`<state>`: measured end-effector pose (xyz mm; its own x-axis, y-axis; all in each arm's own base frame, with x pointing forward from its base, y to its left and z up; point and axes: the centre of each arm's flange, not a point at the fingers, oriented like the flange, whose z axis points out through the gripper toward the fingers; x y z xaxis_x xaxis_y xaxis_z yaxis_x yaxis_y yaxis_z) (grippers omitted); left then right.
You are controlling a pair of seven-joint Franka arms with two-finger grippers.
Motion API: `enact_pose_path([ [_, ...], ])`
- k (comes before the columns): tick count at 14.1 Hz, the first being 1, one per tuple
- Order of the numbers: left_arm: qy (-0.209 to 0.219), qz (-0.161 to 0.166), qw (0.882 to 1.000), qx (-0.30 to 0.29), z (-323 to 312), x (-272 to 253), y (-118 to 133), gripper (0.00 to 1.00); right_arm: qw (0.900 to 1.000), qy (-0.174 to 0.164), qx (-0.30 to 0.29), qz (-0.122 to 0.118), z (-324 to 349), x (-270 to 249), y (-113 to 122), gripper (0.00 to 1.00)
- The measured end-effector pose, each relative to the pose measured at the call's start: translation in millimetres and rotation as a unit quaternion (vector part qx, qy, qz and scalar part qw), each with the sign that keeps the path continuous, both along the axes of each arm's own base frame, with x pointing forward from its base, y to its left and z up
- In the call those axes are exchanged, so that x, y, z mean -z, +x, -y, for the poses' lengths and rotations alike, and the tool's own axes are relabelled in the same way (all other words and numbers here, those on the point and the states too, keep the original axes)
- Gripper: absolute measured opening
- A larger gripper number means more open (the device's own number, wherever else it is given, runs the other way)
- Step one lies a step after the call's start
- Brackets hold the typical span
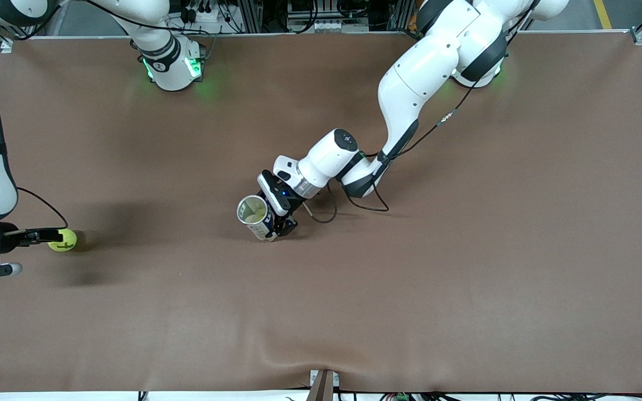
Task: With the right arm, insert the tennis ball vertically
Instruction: 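Position the ball above the can opening with the right gripper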
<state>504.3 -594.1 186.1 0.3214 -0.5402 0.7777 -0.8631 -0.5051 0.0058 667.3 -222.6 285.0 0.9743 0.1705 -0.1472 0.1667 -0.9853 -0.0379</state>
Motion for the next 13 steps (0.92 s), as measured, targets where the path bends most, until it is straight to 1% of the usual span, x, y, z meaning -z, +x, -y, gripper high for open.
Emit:
enact_pose_path([
  [2,0.000,0.000,1.000,0.000,0,0,0,0.85,0.999,-0.005,-0.029,0.021,10,7,-1,1.00],
  [3,0.000,0.000,1.000,0.000,0,0,0,0.85,0.999,-0.007,-0.039,0.024,18,10,-4,1.00],
  [7,0.000,0.000,1.000,0.000,0,0,0,0.85,0.999,-0.006,-0.039,0.030,49,31,-23,1.00],
  [10,0.000,0.000,1.000,0.001,1,0,-2,0.85,0.998,-0.003,-0.042,0.044,44,60,-34,1.00],
  [13,0.000,0.000,1.000,0.002,2,0,-2,0.85,0.998,0.001,-0.047,0.044,35,73,-38,1.00],
])
